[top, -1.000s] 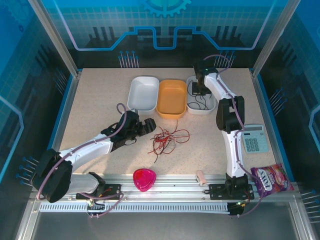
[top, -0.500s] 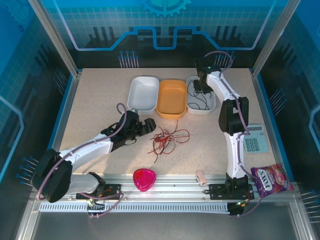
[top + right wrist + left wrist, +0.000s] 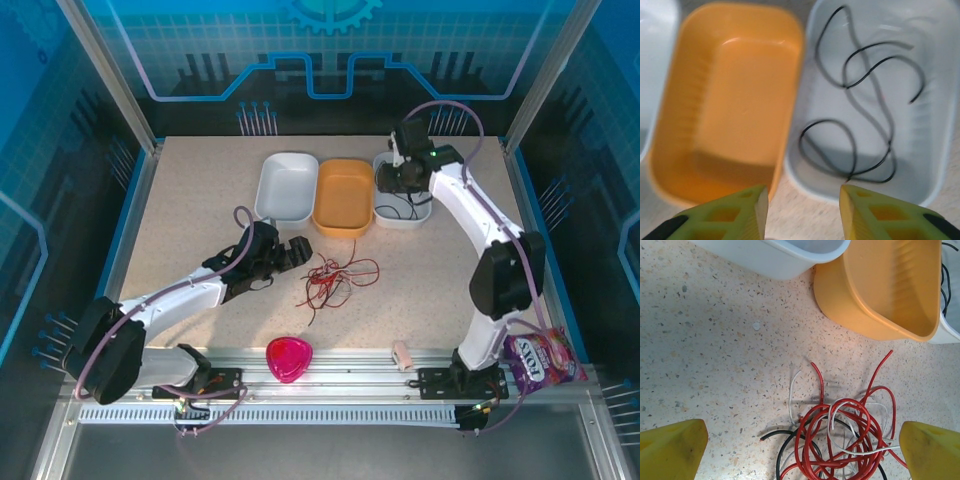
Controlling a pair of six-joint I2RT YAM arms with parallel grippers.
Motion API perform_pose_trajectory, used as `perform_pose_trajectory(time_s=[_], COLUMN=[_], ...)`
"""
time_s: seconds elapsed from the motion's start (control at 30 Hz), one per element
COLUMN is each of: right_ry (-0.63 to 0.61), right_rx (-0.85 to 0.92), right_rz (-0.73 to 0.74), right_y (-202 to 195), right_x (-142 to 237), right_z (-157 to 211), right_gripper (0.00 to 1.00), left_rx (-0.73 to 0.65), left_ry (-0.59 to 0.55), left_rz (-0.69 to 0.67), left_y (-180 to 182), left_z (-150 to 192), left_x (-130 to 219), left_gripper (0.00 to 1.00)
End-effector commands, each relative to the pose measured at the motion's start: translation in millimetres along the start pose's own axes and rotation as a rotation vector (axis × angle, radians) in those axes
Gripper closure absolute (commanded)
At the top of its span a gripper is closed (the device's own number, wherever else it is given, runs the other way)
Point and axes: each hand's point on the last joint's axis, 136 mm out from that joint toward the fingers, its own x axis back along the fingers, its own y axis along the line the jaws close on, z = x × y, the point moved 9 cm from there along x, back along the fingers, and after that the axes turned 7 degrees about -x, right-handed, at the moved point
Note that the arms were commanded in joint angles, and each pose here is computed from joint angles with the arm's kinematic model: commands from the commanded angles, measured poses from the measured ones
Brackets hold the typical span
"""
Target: Untangle the cables
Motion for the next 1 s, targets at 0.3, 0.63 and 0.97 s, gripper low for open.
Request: perform_pose_trajectory(time_s=[0.3,0.63,0.97], right_ry=[0.06,0.166,0.33], right_rx=[-0.031,0.022,0.068], right_rz=[-0.15,-0.07,-0.089], right_y=[59,85,100], right_x=[38,47,21], right_z=[113,187,236], right_gripper=[0.31,0.31,0.35], left_rx=[-0.064,-0.051,-0.03], left_ry=[0.11,0.114,0.1], left_rz=[-0.014,-0.039,-0.041], left_y=[6,8,13], left_z=[15,16,20], left_x=[-3,-11,-12], left_gripper=[0.01,0.01,0.01])
